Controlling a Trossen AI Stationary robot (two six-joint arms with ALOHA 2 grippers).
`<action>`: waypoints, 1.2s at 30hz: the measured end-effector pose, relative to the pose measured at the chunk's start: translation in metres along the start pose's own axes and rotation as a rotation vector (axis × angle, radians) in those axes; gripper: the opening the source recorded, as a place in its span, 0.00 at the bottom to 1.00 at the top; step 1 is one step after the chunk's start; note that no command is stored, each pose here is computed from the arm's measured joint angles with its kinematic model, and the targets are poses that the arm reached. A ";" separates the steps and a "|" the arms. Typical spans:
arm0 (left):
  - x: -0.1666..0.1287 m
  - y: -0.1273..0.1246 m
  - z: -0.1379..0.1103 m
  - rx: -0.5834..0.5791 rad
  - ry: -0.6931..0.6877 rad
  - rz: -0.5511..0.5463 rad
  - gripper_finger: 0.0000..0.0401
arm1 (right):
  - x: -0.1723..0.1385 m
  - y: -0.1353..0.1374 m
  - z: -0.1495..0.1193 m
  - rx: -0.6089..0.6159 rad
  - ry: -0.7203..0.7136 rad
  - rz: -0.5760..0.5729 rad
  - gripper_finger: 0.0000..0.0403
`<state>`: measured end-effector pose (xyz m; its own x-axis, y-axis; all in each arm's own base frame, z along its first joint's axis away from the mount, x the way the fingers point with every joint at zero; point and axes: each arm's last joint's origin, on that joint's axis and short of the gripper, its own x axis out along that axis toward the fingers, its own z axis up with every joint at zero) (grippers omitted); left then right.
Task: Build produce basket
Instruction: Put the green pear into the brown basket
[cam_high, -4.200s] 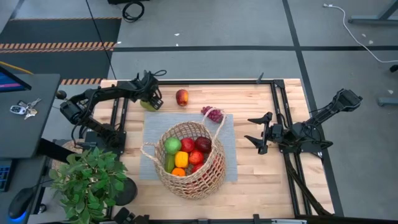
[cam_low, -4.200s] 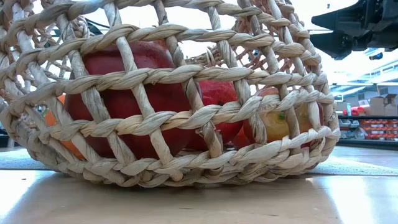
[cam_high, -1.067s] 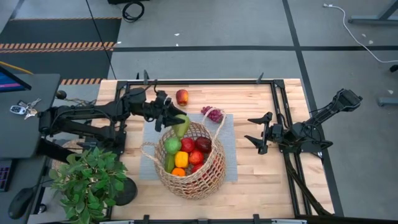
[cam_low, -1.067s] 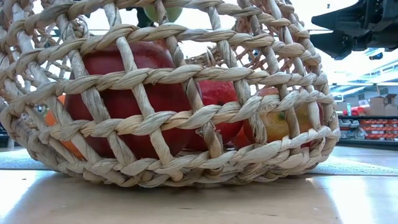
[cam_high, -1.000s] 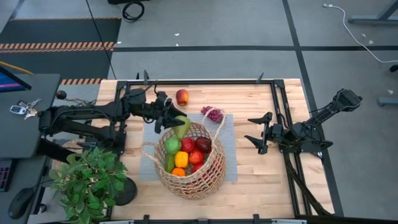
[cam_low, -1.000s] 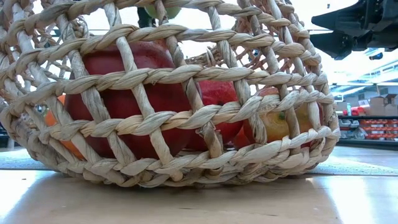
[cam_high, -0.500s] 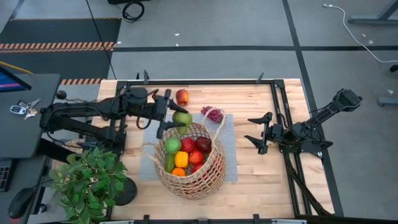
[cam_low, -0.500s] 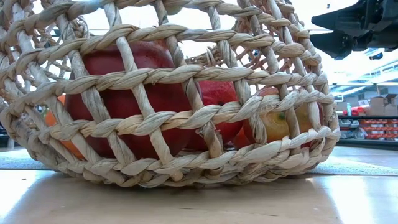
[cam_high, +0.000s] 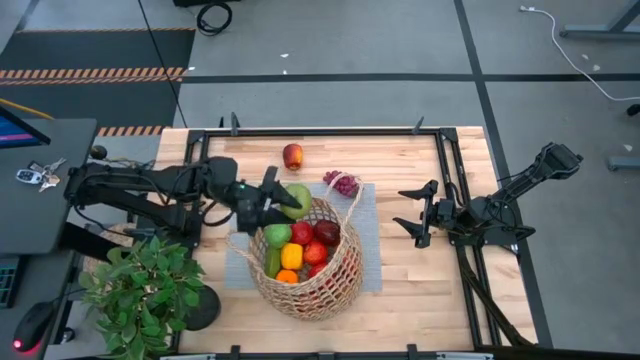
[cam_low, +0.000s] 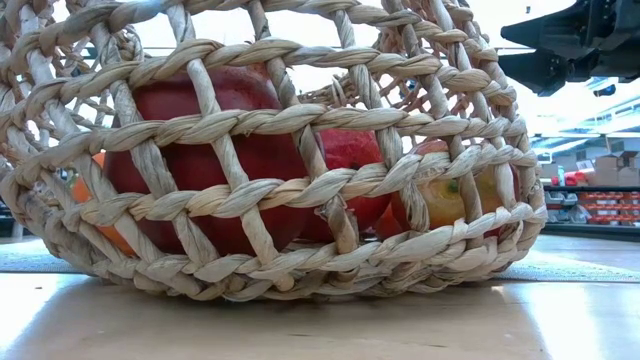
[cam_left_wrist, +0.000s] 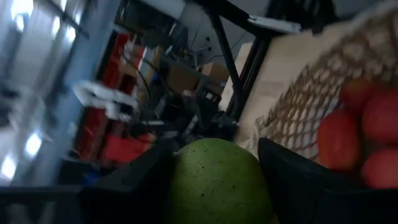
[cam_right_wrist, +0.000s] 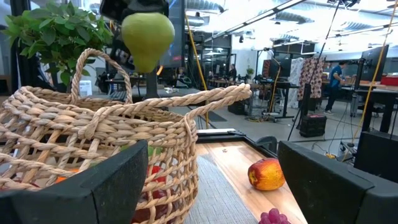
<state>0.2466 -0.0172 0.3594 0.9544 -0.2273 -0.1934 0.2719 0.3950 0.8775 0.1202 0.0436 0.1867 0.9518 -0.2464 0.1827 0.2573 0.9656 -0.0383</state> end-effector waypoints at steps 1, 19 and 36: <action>0.000 -0.001 0.001 0.060 0.001 0.000 0.58 | 0.000 0.000 0.000 0.000 0.000 0.000 0.90; 0.004 -0.004 0.005 0.297 0.105 0.021 0.58 | 0.000 0.000 0.000 0.000 0.000 0.000 0.90; 0.026 -0.019 -0.010 -0.719 0.169 -0.026 0.58 | 0.000 0.000 0.000 0.001 -0.001 -0.001 0.90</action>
<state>0.2671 -0.0214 0.3335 0.9365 -0.1271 -0.3267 0.2531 0.8901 0.3791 0.1202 0.0436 0.1869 0.9514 -0.2469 0.1839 0.2577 0.9655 -0.0369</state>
